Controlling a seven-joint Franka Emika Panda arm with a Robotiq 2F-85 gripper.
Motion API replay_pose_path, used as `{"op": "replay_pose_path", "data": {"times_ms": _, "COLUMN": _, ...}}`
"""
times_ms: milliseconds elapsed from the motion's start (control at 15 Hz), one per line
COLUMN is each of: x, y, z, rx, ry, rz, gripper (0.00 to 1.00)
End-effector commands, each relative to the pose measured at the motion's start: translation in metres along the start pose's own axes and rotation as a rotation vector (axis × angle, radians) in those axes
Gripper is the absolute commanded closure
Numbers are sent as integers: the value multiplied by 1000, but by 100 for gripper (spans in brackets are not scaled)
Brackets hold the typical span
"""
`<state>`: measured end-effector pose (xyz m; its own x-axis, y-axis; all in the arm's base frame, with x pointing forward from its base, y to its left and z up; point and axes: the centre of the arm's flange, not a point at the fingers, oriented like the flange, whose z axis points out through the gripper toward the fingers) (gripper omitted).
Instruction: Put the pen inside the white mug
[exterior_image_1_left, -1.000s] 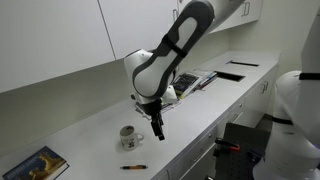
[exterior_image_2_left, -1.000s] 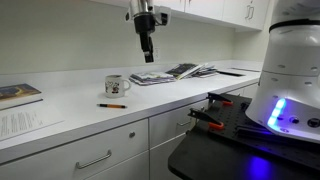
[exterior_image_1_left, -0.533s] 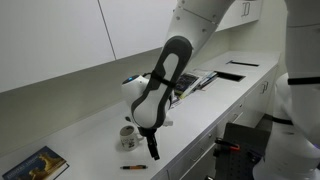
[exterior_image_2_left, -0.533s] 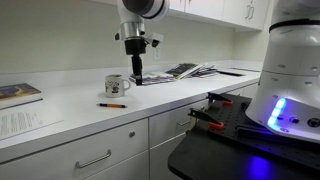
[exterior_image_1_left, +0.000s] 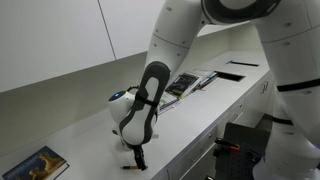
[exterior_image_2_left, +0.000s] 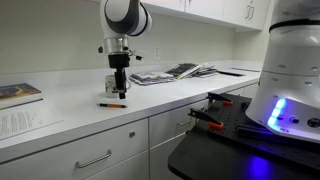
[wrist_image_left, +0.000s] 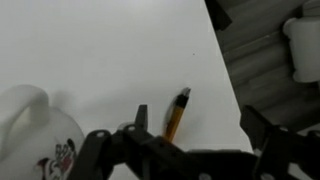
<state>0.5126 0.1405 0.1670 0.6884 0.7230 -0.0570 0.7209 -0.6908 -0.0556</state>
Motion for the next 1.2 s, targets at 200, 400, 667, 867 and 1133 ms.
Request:
{"op": "replay_pose_path", "data": {"times_ms": 200, "x": 57, "y": 11, "z": 22, "rx": -20, "ry": 35, "rz": 175, "gripper": 0}}
{"op": "replay_pose_path", "data": {"times_ms": 400, "x": 72, "y": 15, "z": 28, "rx": -22, "ry": 41, "rz": 260, "gripper": 2}}
{"op": "replay_pose_path", "data": {"times_ms": 667, "x": 78, "y": 22, "z": 37, "rx": -30, "ry": 34, "rz": 317, "gripper": 23}}
{"op": "replay_pose_path", "data": {"times_ms": 867, "x": 76, "y": 24, "z": 42, "rx": -33, "ry": 25, "rz": 318, "gripper": 55}}
{"op": "replay_pose_path", "data": {"times_ms": 1133, "x": 75, "y": 22, "z": 37, "rx": -31, "ry": 37, "rz": 300, "gripper": 84}}
